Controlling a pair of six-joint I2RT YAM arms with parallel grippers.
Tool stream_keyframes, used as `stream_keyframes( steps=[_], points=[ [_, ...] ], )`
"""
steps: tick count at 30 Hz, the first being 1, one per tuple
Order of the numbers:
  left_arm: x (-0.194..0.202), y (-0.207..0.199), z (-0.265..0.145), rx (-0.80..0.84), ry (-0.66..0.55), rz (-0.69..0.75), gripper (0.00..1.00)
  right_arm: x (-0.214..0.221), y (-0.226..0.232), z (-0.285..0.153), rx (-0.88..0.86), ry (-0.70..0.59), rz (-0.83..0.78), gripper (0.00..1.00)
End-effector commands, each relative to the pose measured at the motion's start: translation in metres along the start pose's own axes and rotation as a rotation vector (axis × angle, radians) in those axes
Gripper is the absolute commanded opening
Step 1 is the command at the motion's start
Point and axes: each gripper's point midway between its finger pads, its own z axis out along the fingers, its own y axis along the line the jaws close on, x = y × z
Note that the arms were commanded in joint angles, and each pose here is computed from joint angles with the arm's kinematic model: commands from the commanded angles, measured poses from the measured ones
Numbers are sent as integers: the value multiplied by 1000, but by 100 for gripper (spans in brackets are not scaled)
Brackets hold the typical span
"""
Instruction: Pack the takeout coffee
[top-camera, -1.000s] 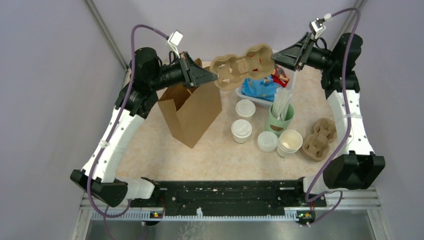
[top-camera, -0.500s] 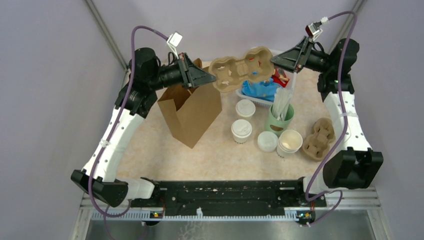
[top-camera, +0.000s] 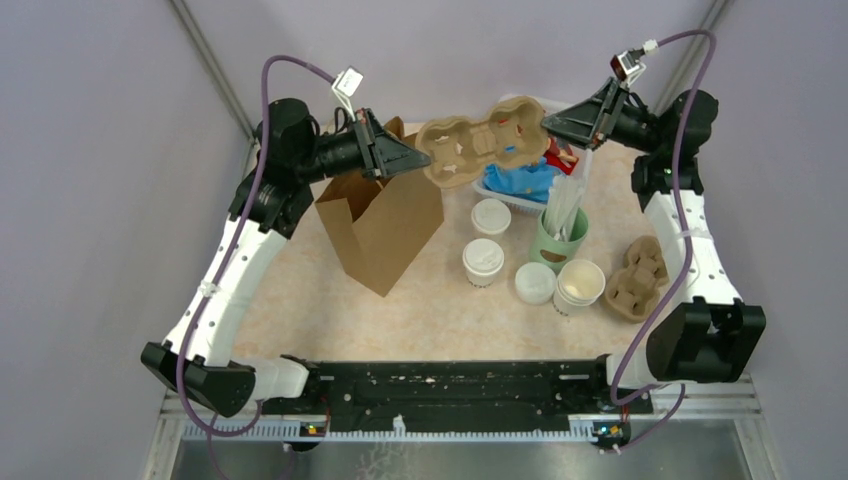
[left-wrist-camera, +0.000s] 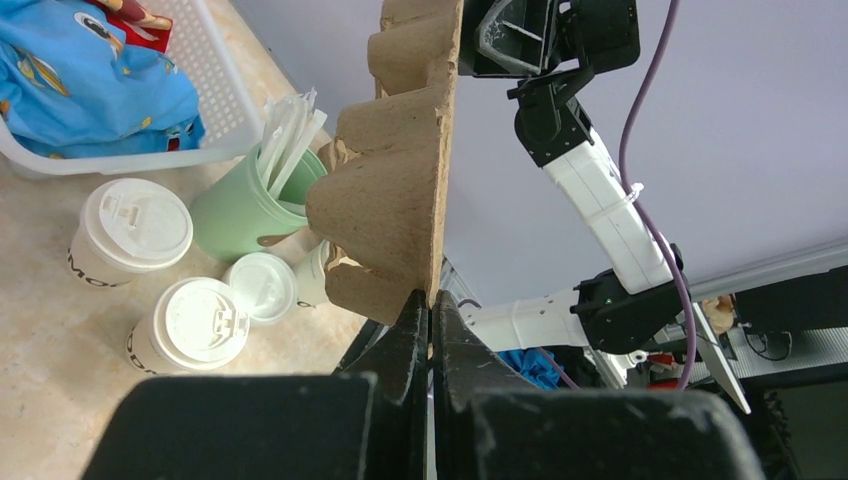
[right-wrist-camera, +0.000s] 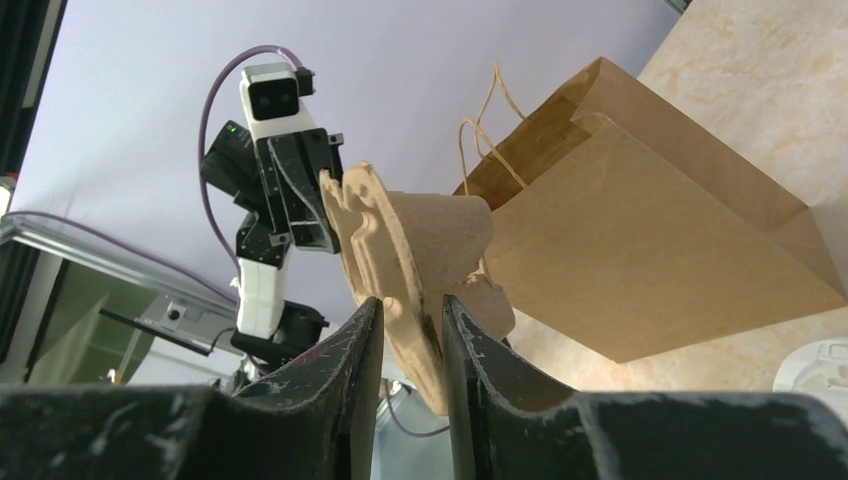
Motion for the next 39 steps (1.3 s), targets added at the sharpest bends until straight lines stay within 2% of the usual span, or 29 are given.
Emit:
stream_keyframes(
  steps=[1, 6, 9, 11, 12, 14, 16, 18, 21, 24, 28, 31, 36, 39],
  points=[
    [-7, -21, -8, 61, -31, 49, 0, 5, 27, 0, -50, -1, -90, 26],
    [-6, -20, -7, 62, -29, 45, 0, 7, 27, 4, -63, 3, -82, 13],
    [-6, -18, -7, 51, -34, 43, 0, 8, 29, 5, -71, 3, -82, 0],
    [-10, -12, -9, 7, -54, 38, 0, 6, 30, 4, -71, -9, -80, 0],
    [-11, -5, -11, -34, -64, 33, 11, 4, 28, 3, -60, -23, -74, 0],
    [-17, 15, -20, -162, -91, 28, 44, -7, 22, -5, 5, -99, -59, 0],
    [-24, 36, -36, -321, -126, 51, 67, -19, 15, -16, 100, -188, -59, 0],
    [-32, 55, -52, -468, -154, 86, 77, -26, 3, -24, 233, -238, -82, 0],
    [-41, 76, -73, -646, -187, 131, 82, -34, -2, -34, 381, -271, -125, 0],
    [-49, 98, -85, -768, -220, 168, 90, -41, 0, -39, 449, -272, -157, 0],
    [-56, 118, -71, -785, -187, 197, 91, -44, -1, -38, 467, -248, -157, 0],
    [-62, 126, -52, -745, -165, 199, 85, -47, 0, -36, 469, -238, -168, 0],
    [-65, 140, -31, -700, -135, 205, 68, -49, 5, -28, 447, -208, -170, 0],
    [-65, 134, -19, -619, -108, 242, 46, -49, 5, -15, 447, -175, -180, 0]
  ],
)
